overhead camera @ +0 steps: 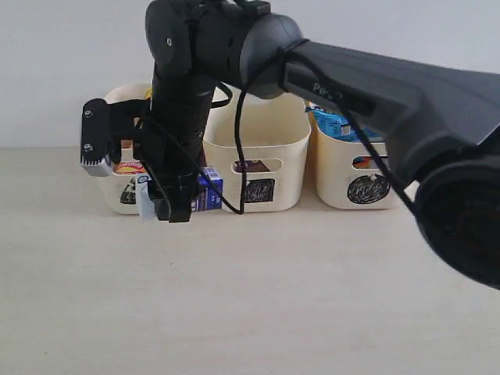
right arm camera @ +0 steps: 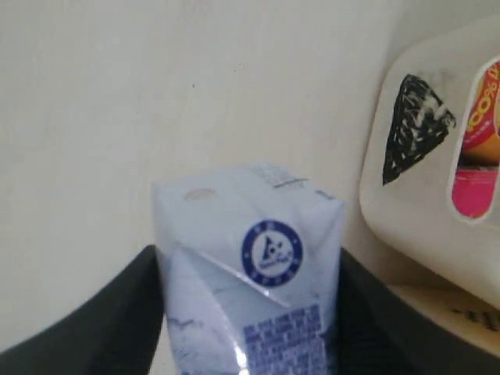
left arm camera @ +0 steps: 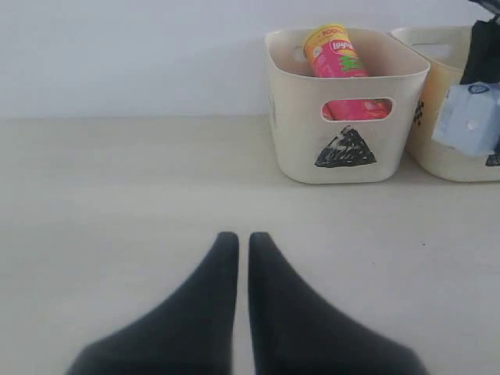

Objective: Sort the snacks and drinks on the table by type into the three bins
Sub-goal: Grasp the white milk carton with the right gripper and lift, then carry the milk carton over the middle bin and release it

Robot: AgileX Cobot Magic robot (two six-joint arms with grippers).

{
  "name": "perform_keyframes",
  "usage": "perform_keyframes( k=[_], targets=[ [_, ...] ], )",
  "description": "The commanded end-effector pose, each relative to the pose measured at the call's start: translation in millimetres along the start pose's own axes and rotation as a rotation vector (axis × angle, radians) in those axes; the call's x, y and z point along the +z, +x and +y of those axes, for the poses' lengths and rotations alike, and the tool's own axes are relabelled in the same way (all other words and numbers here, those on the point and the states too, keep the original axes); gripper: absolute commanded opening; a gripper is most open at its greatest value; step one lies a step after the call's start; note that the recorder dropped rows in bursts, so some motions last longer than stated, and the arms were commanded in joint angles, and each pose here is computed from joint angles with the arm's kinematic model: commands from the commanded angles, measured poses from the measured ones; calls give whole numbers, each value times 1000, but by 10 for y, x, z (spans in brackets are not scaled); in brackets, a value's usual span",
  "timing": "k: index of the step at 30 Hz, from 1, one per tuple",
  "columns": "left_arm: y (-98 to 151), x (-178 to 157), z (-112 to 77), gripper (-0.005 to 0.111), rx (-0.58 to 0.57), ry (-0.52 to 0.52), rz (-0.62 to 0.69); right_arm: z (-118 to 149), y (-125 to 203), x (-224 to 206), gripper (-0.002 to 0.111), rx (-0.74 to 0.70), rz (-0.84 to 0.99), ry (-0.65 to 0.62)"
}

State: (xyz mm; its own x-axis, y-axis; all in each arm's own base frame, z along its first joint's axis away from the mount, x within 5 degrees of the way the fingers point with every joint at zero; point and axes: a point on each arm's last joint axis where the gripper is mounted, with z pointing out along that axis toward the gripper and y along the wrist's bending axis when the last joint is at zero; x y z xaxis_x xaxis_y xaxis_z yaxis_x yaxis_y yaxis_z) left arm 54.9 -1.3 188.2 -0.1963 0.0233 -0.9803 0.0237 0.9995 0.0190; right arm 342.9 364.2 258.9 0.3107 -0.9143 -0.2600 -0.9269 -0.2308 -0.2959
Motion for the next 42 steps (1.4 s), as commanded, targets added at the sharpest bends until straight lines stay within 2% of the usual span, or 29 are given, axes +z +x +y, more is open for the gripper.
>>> perform_keyframes(
  k=[1, 5, 8, 9, 14, 20, 26, 29, 36, 42],
  targets=[
    [4, -1, 1, 4, -7, -2, -5, 122, 78, -287, 0, 83, 25, 0],
    [4, -1, 1, 4, -7, -2, -5, 224, 142, -500, 0, 172, 6, 69],
    [4, -1, 1, 4, -7, -2, -5, 235, 131, -740, 0, 336, -106, 202],
    [4, -1, 1, 4, -7, -2, -5, 250, 146, -797, 0, 436, -141, 225],
    [4, -1, 1, 4, -7, -2, -5, 285, 175, -1049, 0, 595, -244, 331],
    [4, -1, 1, 4, -7, -2, -5, 157, 297, -1056, 0, 738, -264, 435],
    [4, -1, 1, 4, -7, -2, -5, -94, 631, -1064, 0, 933, -336, 510],
    [4, -1, 1, 4, -7, -2, -5, -188, 735, -1039, 0, 983, -373, 543],
    [4, -1, 1, 4, -7, -2, -5, -302, 747, -885, 0, 987, -532, 635],
    [4, -1, 1, 4, -7, -2, -5, -399, 956, -789, 0, 1065, -683, 702]
  ],
)
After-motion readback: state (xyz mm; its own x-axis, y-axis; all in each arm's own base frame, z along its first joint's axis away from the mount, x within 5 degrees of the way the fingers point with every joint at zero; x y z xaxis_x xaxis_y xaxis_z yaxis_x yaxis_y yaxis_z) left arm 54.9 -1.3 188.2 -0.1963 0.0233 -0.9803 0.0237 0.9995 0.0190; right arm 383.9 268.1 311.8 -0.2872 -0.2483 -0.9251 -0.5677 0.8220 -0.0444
